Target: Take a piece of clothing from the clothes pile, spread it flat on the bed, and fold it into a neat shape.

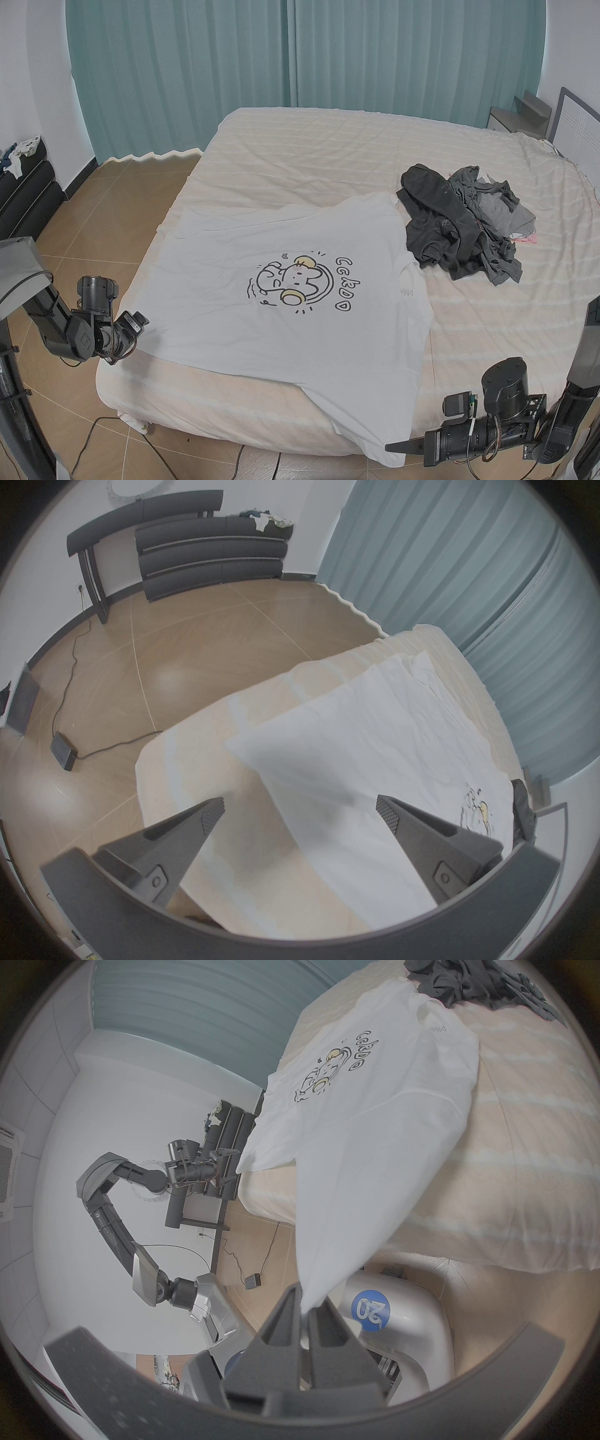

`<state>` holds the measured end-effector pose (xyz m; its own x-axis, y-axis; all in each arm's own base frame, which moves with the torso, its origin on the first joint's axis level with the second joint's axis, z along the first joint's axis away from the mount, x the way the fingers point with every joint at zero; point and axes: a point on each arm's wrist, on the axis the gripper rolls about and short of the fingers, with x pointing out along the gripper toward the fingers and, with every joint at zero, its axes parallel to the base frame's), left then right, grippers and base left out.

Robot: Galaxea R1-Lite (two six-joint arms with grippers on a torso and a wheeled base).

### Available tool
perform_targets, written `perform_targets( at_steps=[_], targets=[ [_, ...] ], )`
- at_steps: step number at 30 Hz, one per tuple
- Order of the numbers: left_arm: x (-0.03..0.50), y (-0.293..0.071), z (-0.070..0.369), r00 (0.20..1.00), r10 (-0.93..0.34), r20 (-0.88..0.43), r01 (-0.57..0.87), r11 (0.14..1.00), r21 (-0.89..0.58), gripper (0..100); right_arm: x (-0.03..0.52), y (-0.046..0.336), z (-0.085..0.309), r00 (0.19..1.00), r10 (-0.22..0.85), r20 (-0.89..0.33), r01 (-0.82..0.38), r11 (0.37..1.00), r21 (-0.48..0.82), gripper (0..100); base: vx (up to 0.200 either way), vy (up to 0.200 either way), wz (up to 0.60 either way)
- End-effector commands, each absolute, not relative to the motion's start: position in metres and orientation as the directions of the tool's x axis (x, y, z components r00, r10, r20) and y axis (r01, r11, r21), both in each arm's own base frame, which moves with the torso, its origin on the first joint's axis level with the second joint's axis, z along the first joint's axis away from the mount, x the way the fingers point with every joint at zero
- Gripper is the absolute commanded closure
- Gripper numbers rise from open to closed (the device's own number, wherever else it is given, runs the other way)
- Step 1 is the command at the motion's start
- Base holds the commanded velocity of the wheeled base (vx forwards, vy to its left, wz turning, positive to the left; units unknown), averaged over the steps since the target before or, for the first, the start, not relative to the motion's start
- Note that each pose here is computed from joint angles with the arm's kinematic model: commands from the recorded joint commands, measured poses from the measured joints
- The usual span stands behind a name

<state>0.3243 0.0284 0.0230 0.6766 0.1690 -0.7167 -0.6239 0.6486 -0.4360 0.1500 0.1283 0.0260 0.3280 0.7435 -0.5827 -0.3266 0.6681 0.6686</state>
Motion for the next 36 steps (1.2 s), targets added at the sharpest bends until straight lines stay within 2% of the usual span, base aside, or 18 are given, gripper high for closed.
perform_targets(
  at_steps=[1, 8, 16, 22, 23, 31, 36],
  targets=[
    [0.338, 0.025, 0.003, 0.647, 0.197, -0.737, -0.646, 0.656, -0.391, 0, 0.146, 0.126, 0.03, 0.33, 0.748, -0.576, -0.331, 0.663, 0.671, 100, 0.0, 0.0, 0.0],
    [0.341, 0.02, -0.003, 0.636, 0.211, -0.743, -0.63, 0.697, -0.341, 0, 0.146, 0.126, 0.029, 0.33, 0.748, -0.576, -0.334, 0.663, 0.67, 100, 0.0, 0.0, 0.0],
    [0.36, 0.022, -0.015, 0.617, 0.286, -0.734, -0.667, 0.684, -0.295, 0, 0.146, 0.126, 0.03, 0.332, 0.748, -0.575, -0.334, 0.664, 0.669, 100, 0.0, 0.0, 0.0],
    [0.365, 0.022, -0.013, 0.627, 0.291, -0.723, -0.665, 0.683, -0.302, 0, 0.146, 0.126, 0.029, 0.333, 0.746, -0.577, -0.333, 0.665, 0.668, 100, 0.0, 0.0, 0.0],
    [0.367, 0.022, -0.012, 0.632, 0.292, -0.718, -0.664, 0.682, -0.307, 100, 0.146, 0.126, 0.03, 0.334, 0.747, -0.575, -0.334, 0.664, 0.669, 100, 0.0, 0.0, 0.0],
    [0.369, 0.022, -0.013, 0.633, 0.292, -0.717, -0.663, 0.683, -0.307, 100, 0.146, 0.125, 0.03, 0.337, 0.746, -0.575, -0.333, 0.665, 0.668, 100, 0.0, 0.0, 0.0],
    [0.363, 0.022, -0.013, 0.583, 0.289, -0.76, -0.672, 0.697, -0.25, 100, 0.146, 0.124, 0.031, 0.342, 0.744, -0.574, -0.33, 0.667, 0.668, 100, 0.0, 0.0, 0.0]
  ],
)
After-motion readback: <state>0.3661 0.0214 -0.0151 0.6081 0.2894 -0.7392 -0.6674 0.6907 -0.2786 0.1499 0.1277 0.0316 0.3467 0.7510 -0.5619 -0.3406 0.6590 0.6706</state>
